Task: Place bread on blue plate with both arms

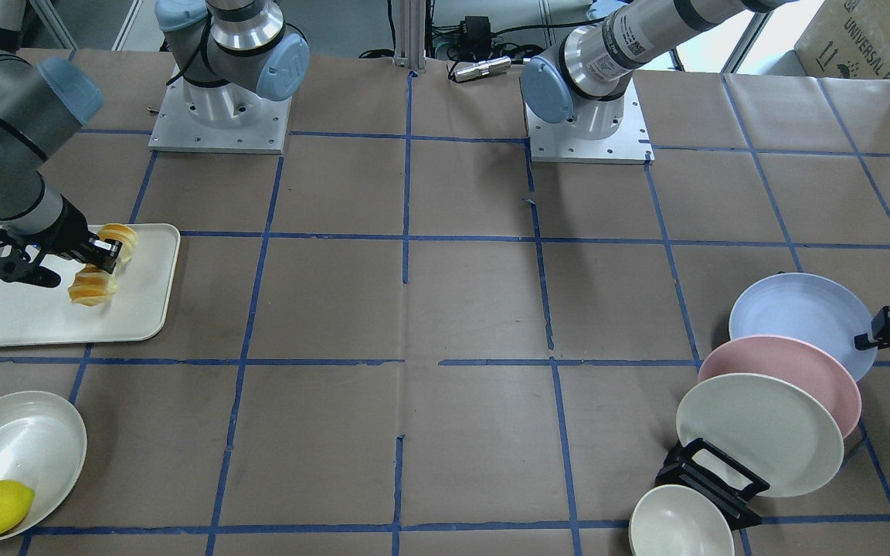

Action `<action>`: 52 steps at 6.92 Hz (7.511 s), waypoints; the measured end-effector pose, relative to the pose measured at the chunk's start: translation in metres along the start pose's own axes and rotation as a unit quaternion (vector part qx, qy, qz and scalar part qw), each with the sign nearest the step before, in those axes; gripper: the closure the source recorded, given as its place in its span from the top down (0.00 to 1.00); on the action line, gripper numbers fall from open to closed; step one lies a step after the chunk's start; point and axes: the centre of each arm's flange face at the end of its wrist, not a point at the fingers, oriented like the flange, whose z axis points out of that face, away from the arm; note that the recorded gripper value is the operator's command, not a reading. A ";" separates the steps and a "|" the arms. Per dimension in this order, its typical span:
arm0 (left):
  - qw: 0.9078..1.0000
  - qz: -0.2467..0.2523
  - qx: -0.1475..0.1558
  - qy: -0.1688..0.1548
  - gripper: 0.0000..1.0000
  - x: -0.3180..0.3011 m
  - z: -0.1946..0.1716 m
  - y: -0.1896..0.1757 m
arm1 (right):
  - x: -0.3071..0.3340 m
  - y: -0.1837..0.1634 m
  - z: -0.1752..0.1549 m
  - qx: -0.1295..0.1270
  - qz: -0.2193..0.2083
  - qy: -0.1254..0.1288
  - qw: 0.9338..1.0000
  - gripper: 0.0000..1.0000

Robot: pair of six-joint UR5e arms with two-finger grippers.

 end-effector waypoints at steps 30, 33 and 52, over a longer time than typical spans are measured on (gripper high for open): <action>0.986 -0.095 0.027 -0.134 1.00 0.513 -0.063 -0.045 | -0.460 -0.060 -0.053 0.064 -0.293 -0.006 0.954 0.06; 0.987 -0.101 0.036 -0.120 1.00 0.528 -0.078 -0.025 | -0.465 -0.060 -0.035 0.051 -0.298 -0.001 0.953 0.72; 0.987 -0.113 0.033 -0.110 1.00 0.521 -0.073 -0.031 | -0.204 -0.058 -0.338 0.018 -0.083 0.026 0.996 0.98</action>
